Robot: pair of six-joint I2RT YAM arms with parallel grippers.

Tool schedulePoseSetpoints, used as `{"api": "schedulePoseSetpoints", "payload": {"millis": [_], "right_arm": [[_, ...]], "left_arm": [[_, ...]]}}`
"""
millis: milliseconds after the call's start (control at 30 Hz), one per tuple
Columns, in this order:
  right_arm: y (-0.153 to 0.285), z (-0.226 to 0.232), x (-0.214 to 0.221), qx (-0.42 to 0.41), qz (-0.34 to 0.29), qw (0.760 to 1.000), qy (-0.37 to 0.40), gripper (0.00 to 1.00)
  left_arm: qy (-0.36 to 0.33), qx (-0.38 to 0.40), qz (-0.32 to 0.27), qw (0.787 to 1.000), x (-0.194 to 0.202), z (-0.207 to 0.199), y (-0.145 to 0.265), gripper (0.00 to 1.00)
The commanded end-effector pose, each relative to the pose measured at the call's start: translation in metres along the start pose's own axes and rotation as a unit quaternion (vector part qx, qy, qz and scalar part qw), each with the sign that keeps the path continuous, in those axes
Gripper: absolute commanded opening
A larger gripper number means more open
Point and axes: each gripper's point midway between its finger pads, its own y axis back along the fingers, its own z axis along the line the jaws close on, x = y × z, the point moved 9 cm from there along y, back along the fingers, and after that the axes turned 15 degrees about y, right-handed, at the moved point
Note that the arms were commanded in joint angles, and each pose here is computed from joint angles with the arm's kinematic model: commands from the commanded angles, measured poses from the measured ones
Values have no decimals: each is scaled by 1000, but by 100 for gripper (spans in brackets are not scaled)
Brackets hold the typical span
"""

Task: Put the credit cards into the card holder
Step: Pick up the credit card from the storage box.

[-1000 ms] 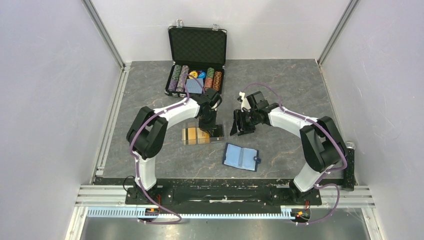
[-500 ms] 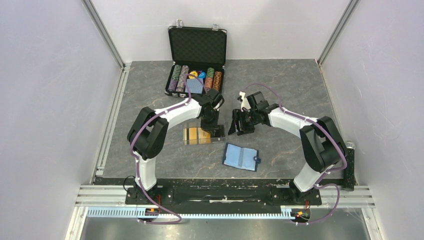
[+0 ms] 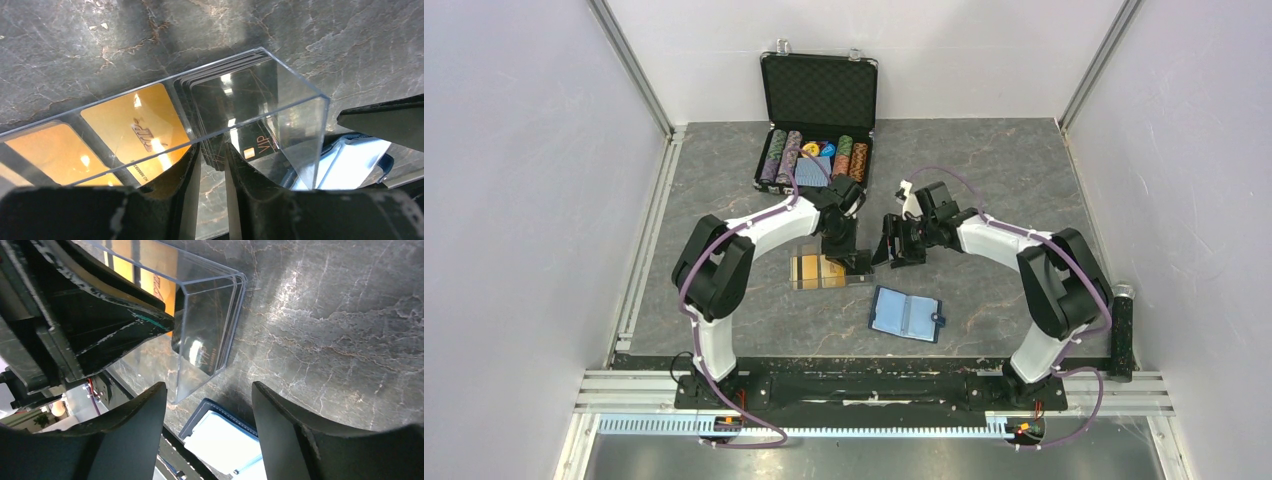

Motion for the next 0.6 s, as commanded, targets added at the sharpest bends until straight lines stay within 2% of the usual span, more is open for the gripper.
{"api": "schedulePoseSetpoints", "payload": {"millis": [0,167,367,567], "right_arm": [[-12,4,-8,-19,0,1000,5,64],[-21,3,-4,-21,16,1000,3,53],[-22,3,-2,-21,20,1000,1,30],[-21,4,-4,-22,17,1000,1,14]], "left_arm": [[18,5,-10,1000,1,1,3,31],[16,5,5,1000,4,3,-9,26],[8,19,5,1000,3,-5,-8,8],[-5,28,5,1000,2,-16,-2,3]]}}
